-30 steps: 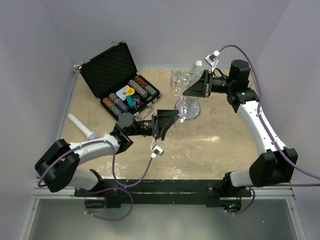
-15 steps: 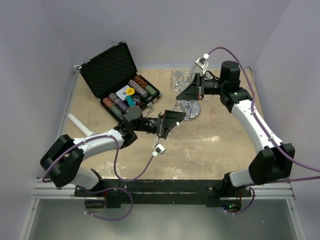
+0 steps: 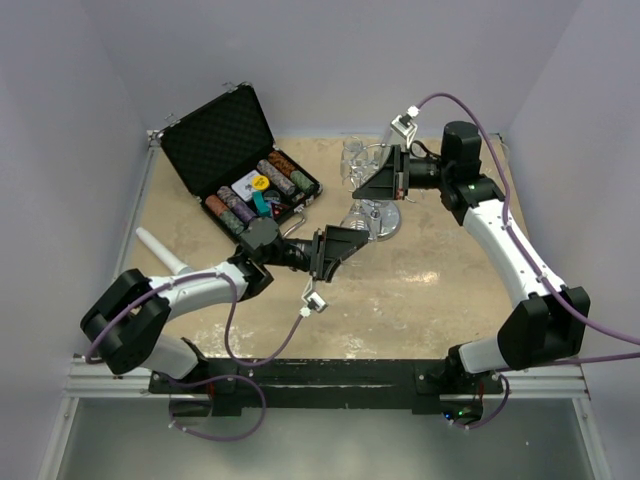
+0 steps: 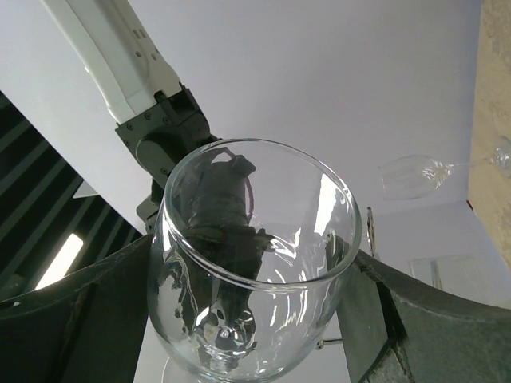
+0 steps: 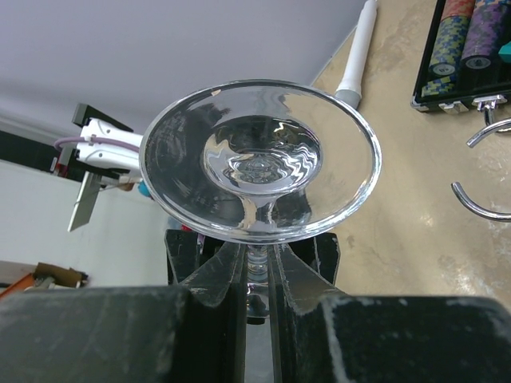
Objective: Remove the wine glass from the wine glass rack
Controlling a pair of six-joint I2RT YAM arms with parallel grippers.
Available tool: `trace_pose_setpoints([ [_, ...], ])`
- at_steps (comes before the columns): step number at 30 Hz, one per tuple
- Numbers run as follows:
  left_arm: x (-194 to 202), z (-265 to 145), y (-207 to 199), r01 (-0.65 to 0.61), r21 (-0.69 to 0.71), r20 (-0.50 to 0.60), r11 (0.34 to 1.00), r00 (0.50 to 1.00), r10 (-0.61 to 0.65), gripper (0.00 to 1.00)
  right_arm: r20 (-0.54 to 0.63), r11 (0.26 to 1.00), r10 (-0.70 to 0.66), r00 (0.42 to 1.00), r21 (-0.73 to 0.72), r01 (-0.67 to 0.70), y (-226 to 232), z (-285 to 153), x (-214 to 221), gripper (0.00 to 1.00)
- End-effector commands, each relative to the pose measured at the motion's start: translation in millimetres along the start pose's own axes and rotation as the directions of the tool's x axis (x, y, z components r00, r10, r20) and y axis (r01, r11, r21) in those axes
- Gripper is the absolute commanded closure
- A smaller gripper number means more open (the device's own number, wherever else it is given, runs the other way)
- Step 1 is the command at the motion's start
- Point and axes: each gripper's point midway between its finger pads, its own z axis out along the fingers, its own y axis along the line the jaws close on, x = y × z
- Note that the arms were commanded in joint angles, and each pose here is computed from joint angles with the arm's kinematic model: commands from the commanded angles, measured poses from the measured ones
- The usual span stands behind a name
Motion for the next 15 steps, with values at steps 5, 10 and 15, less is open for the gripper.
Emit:
trace_pose_setpoints([
  [5, -2.1, 2.8, 16.1, -0.059, -0.079, 0.014, 0.995, 0.998, 0.06, 0.33, 0.0, 0.997, -0.07, 0.998, -0.039, 0.07, 18.1, -0.6, -7.2, 1.0],
  [10, -0.6, -0.5, 22.4, -0.086, -0.126, -0.015, 0.988, 0.996, 0.085, 0.57, 0.001, 0.995, -0.079, 0.997, -0.054, 0.079, 22.2, -1.3, -9.1, 0.64],
  [15, -2.2, -9.2, 26.5, -0.108, -0.174, -0.06, 0.979, 0.993, 0.099, 0.85, 0.021, 0.98, -0.168, 0.986, -0.106, 0.169, 39.4, -3.3, -18.0, 0.02],
])
